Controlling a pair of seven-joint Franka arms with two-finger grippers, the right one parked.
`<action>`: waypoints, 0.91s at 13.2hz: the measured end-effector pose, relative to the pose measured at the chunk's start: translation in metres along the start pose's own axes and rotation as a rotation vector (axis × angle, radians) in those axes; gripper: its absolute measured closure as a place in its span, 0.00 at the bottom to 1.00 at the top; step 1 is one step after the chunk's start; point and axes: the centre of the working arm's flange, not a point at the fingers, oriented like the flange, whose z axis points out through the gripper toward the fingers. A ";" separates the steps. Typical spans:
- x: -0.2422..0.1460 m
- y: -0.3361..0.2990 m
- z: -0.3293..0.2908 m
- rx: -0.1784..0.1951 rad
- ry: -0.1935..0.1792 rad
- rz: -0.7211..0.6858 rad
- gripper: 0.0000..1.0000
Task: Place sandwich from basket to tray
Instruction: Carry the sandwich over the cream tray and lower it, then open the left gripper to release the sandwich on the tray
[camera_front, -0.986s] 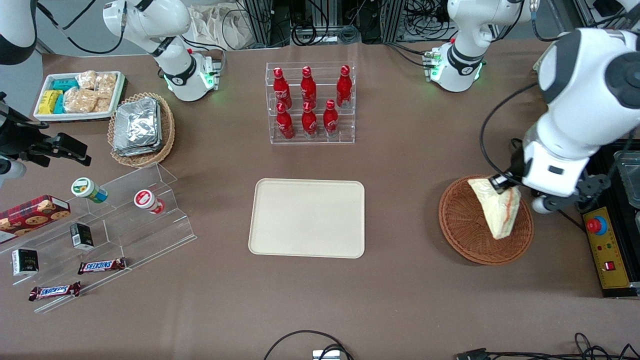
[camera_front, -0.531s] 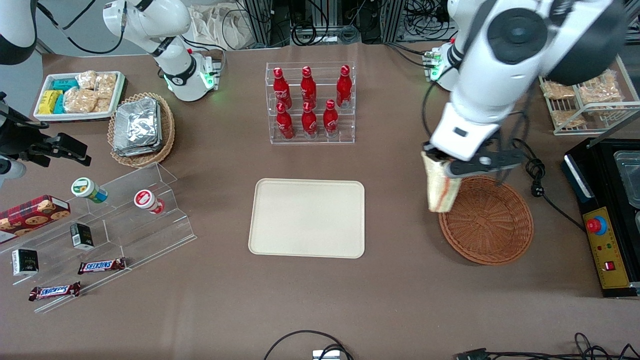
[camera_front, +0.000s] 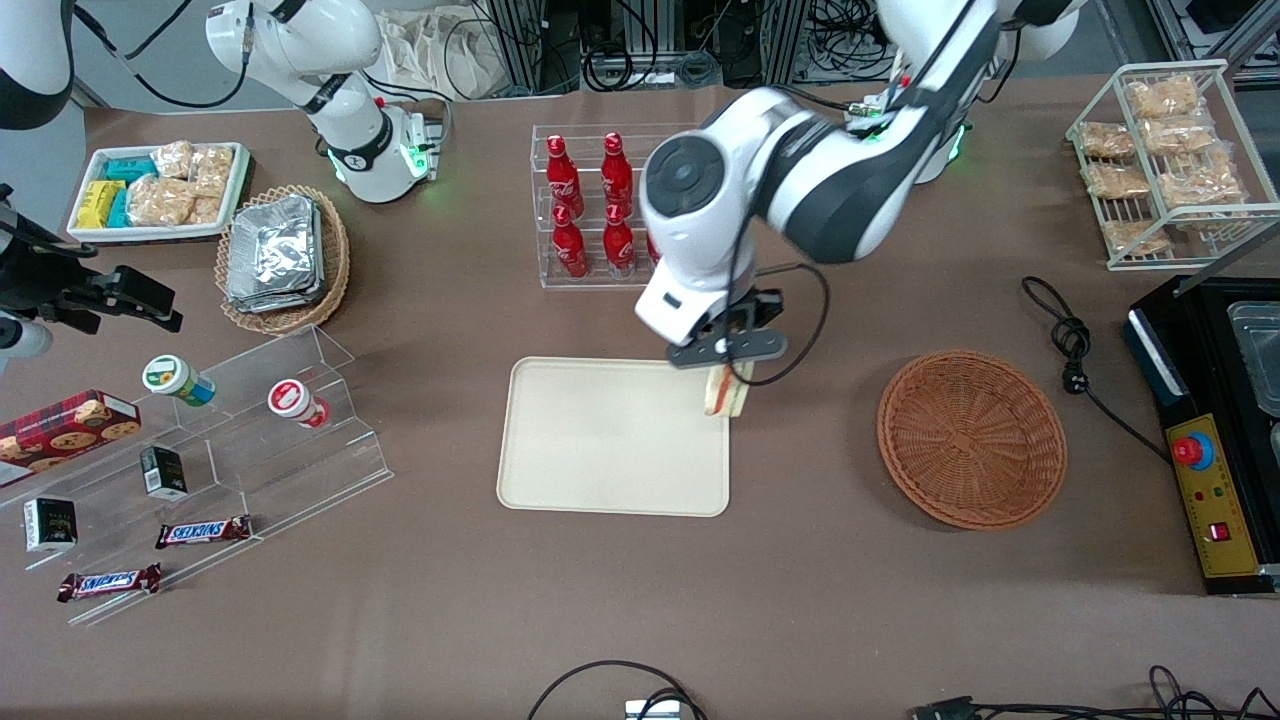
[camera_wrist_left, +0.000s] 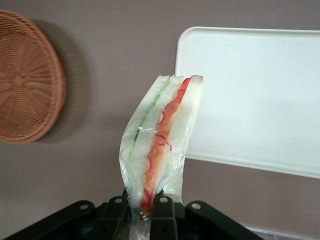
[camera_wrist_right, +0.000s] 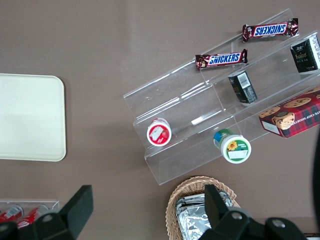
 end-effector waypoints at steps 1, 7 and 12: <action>0.004 0.019 0.024 0.015 0.015 -0.006 0.85; 0.014 0.086 0.164 0.084 0.107 -0.025 0.85; 0.020 0.091 0.181 0.095 0.137 -0.016 0.78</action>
